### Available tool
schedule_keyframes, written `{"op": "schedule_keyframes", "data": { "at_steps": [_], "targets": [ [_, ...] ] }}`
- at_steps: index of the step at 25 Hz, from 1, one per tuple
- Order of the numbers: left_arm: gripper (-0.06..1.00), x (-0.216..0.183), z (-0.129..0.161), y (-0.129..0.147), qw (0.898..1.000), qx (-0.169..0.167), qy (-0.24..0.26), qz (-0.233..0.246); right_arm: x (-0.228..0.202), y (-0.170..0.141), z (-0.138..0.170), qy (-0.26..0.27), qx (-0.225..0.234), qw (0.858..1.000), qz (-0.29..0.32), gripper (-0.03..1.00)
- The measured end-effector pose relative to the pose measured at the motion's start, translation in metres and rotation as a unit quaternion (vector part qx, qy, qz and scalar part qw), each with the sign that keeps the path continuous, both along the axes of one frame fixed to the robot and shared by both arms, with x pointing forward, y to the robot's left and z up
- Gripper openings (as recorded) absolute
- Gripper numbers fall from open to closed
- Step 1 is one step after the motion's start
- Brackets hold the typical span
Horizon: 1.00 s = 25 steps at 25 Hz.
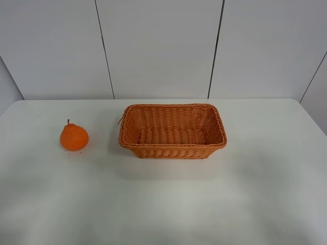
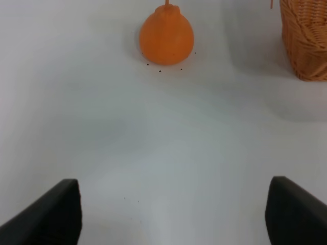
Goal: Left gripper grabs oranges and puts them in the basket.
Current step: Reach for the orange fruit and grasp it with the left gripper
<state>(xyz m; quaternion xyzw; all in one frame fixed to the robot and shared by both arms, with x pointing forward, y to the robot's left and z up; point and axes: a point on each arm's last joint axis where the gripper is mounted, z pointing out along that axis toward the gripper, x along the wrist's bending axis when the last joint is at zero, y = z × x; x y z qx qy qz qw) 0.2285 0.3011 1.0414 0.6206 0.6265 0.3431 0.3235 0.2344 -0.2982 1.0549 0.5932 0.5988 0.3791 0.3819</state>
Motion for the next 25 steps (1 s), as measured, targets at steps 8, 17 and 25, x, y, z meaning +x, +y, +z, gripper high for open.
{"op": "schedule_keyframes", "data": {
  "at_steps": [8, 17, 25],
  "targets": [
    [0.84, 0.000, 0.000, 0.000, 1.000, 0.000, 0.000, 0.000, 0.000, 0.000, 0.000, 0.000, 0.000, 1.000, 0.000, 0.69],
    [0.84, 0.000, 0.002, 0.000, 1.000, 0.000, -0.006, 0.000, 0.000, 0.000, 0.000, 0.000, 0.000, 1.000, 0.000, 0.69],
    [0.84, 0.039, 0.055, 0.001, 0.998, -0.001, 0.060, -0.001, 0.000, 0.000, 0.000, 0.000, 0.000, 1.000, 0.000, 0.69]
  ]
}}
